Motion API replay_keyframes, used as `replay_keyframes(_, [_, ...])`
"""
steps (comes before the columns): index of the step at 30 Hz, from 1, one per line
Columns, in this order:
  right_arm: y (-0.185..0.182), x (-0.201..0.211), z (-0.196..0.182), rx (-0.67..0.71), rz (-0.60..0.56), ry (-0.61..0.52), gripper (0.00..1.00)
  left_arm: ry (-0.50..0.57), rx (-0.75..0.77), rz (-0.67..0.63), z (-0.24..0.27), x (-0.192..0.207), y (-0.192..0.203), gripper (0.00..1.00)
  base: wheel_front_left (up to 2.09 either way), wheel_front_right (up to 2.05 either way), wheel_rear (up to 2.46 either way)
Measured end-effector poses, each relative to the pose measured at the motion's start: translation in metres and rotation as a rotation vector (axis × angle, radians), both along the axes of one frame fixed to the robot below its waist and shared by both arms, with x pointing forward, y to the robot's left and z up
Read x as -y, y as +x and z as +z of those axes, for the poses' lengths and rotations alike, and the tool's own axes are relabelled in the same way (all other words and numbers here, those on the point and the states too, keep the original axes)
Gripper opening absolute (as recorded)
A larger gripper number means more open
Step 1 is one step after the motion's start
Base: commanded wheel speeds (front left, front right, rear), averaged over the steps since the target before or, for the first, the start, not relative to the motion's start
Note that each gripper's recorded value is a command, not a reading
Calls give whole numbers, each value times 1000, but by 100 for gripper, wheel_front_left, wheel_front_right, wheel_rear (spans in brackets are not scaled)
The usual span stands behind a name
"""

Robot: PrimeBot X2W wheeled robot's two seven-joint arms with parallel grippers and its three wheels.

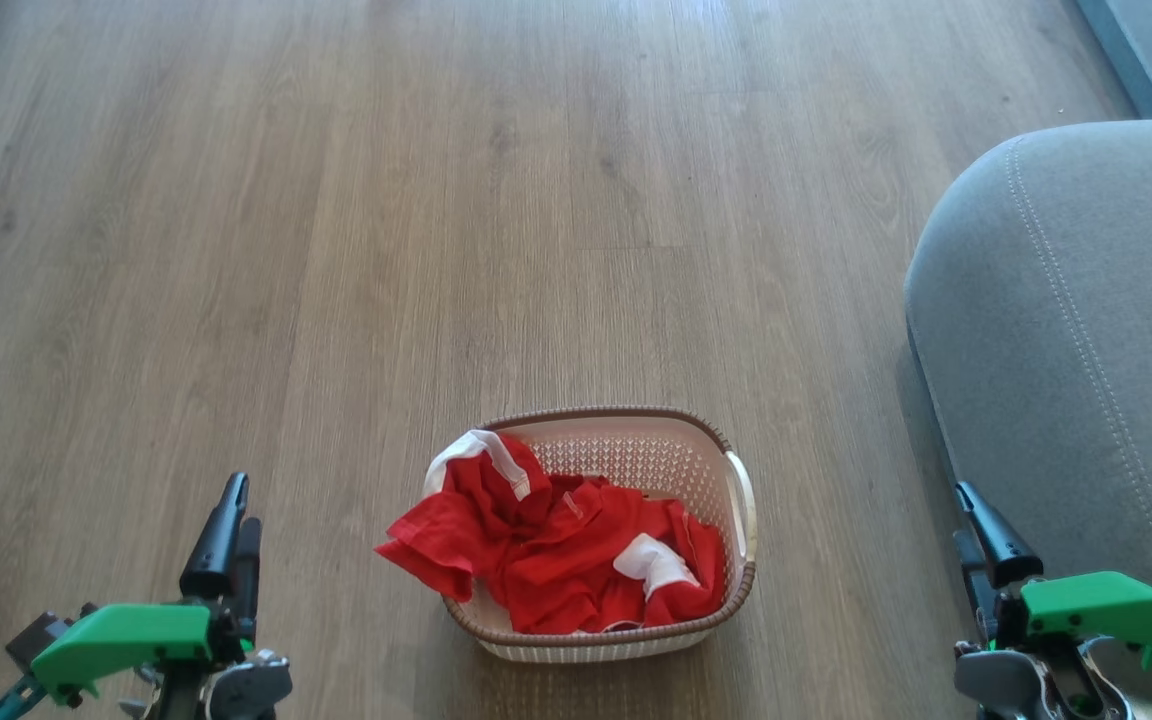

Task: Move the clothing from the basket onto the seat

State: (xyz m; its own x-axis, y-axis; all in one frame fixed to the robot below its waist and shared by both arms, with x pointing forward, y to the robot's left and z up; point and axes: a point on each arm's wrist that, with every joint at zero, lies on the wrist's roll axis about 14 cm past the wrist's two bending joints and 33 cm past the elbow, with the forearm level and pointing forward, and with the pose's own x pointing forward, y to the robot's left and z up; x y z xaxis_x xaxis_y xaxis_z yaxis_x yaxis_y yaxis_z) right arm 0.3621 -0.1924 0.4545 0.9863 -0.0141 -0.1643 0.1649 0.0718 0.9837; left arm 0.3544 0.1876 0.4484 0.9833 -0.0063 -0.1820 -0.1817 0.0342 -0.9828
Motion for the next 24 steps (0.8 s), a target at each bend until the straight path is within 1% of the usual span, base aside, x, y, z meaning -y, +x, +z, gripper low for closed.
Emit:
replay_keyframes(14, [3, -9, 7, 19, 62, -251, 100, 170, -1, -10, 1, -3, -2, 100, 0, 0, 0])
replay_keyframes(24, [6, -17, 13, 45, 133, -460, 100, 341, 10, -20, 5, -7, -1, 100, 0, 0, 0])
